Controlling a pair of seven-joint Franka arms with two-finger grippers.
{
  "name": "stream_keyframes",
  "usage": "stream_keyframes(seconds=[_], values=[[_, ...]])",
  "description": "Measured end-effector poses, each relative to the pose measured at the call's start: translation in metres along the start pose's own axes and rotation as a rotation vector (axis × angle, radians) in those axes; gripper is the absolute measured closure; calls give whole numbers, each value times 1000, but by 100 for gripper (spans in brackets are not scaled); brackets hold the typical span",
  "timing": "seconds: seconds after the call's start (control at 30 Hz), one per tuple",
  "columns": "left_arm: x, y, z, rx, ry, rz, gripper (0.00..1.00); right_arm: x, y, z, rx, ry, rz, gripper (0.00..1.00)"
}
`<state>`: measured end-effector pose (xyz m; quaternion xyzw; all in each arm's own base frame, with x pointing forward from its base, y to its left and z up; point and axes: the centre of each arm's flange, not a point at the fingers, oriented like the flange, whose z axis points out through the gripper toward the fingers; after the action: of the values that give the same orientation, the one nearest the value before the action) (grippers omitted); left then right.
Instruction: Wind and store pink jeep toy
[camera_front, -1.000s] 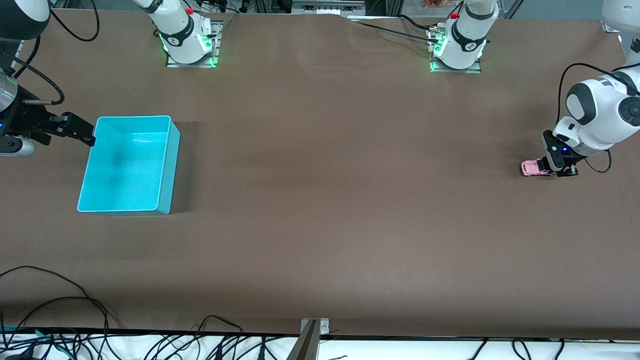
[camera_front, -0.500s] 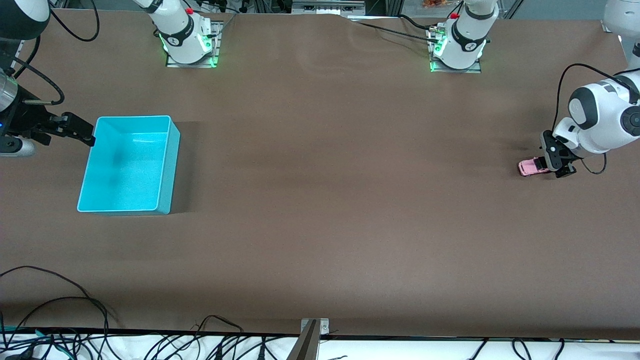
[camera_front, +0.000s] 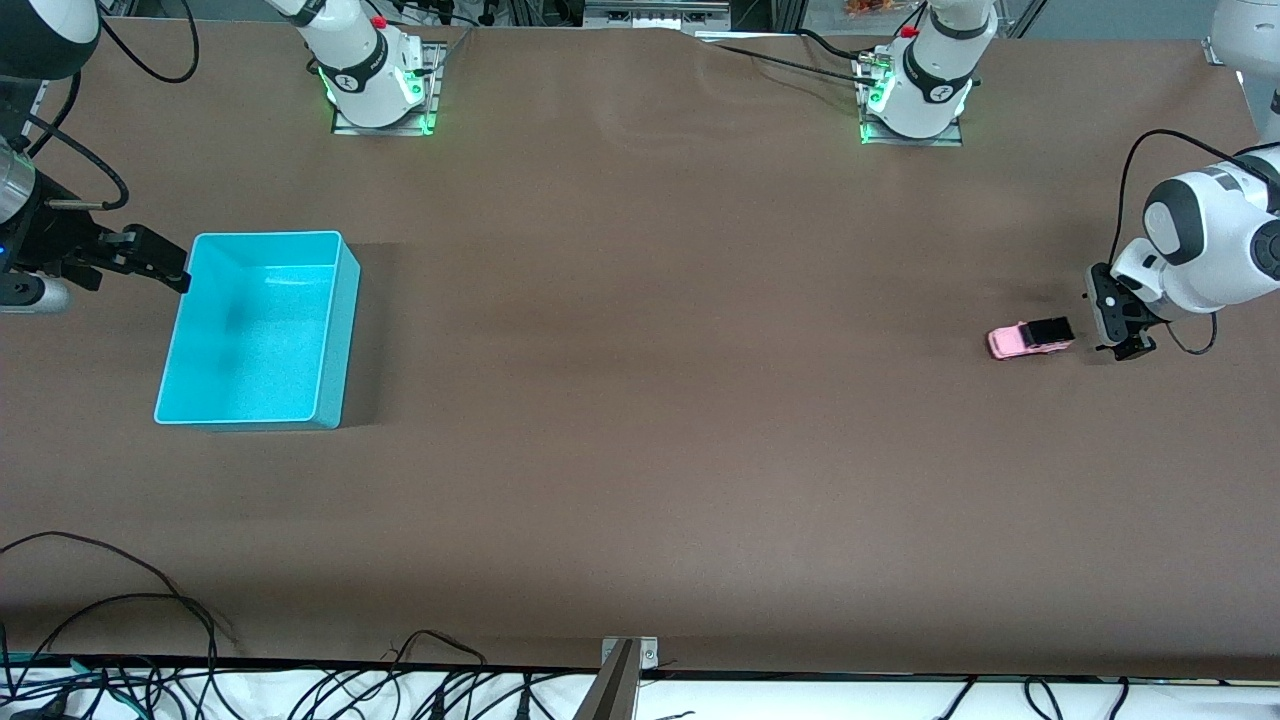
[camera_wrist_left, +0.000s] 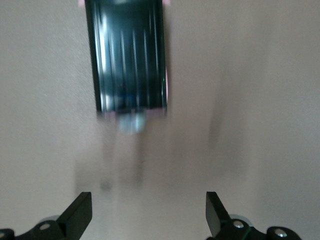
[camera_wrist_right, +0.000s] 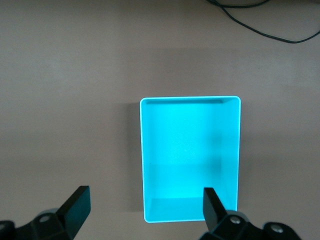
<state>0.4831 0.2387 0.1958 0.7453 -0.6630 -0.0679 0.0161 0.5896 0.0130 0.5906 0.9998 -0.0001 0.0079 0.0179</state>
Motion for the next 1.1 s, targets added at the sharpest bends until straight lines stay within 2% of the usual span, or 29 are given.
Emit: stream_keyframes(seconds=[0.57, 1.1], values=[[29, -25, -34, 69, -21, 55, 0, 0, 0, 0, 0, 0, 0, 0], [31, -24, -34, 65, -19, 50, 0, 0, 0, 0, 0, 2, 0, 0]])
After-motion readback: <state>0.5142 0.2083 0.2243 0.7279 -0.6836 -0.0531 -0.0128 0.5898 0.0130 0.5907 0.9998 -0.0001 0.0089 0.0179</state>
